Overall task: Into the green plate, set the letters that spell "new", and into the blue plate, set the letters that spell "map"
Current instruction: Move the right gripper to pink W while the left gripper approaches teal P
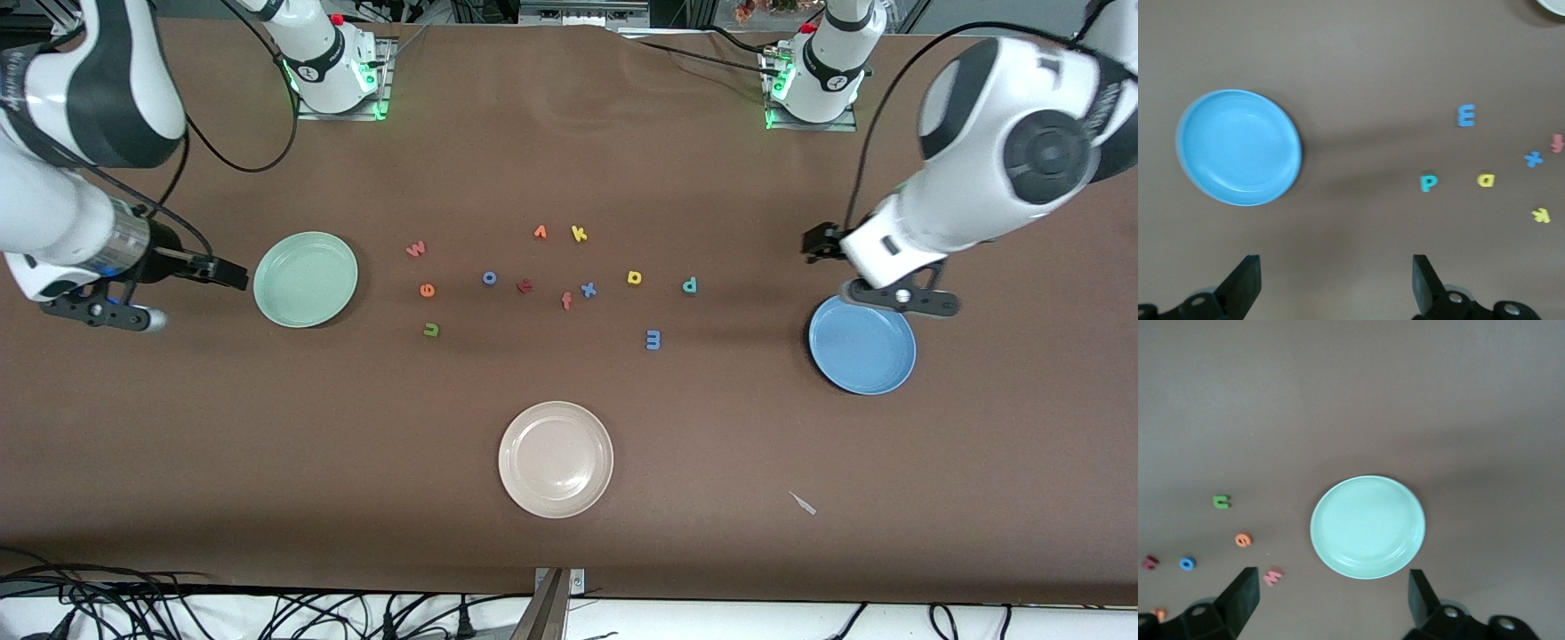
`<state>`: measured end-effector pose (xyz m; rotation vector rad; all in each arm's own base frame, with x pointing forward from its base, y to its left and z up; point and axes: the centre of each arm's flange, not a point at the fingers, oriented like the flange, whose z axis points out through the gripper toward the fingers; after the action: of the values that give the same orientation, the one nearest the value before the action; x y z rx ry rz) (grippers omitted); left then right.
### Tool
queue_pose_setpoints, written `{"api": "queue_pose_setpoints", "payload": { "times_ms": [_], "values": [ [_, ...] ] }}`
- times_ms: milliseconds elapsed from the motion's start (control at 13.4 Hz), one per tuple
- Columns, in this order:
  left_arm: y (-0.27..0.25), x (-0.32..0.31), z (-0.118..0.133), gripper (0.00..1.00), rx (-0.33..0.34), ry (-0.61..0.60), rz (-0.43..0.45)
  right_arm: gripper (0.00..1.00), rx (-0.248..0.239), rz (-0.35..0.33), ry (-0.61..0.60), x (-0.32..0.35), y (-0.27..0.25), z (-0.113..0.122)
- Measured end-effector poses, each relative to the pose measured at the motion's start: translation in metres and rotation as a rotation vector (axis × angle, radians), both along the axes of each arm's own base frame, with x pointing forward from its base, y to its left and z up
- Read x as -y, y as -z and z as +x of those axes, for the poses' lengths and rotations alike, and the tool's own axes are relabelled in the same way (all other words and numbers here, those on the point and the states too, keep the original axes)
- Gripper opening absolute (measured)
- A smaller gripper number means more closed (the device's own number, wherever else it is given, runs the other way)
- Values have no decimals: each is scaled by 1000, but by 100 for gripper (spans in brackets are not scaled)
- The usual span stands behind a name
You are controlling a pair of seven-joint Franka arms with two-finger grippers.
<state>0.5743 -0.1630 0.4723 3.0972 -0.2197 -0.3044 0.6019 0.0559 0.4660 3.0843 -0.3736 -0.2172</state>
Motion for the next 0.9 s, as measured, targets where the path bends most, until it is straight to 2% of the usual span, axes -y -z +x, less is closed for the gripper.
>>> {"api": "queue_pose_setpoints", "payload": {
  "times_ms": [224, 448, 523, 672, 822, 897],
  "values": [
    [34, 48, -5, 100, 12, -42, -18, 98, 12, -39, 184, -65, 67, -9],
    [86, 85, -23, 100, 51, -91, -42, 97, -24, -105, 388, -118, 132, -50],
    [103, 94, -32, 100, 65, -102, -41, 93, -37, -126, 427, -131, 145, -63],
    [136, 108, -53, 100, 98, -112, -37, 91, -14, -133, 513, -144, 174, -87],
    [166, 113, -71, 100, 108, -112, -48, 93, 9, -132, 620, -154, 206, -117],
    [178, 113, -78, 100, 116, -114, -51, 97, 5, -139, 642, -162, 219, -134]
  ]
}}
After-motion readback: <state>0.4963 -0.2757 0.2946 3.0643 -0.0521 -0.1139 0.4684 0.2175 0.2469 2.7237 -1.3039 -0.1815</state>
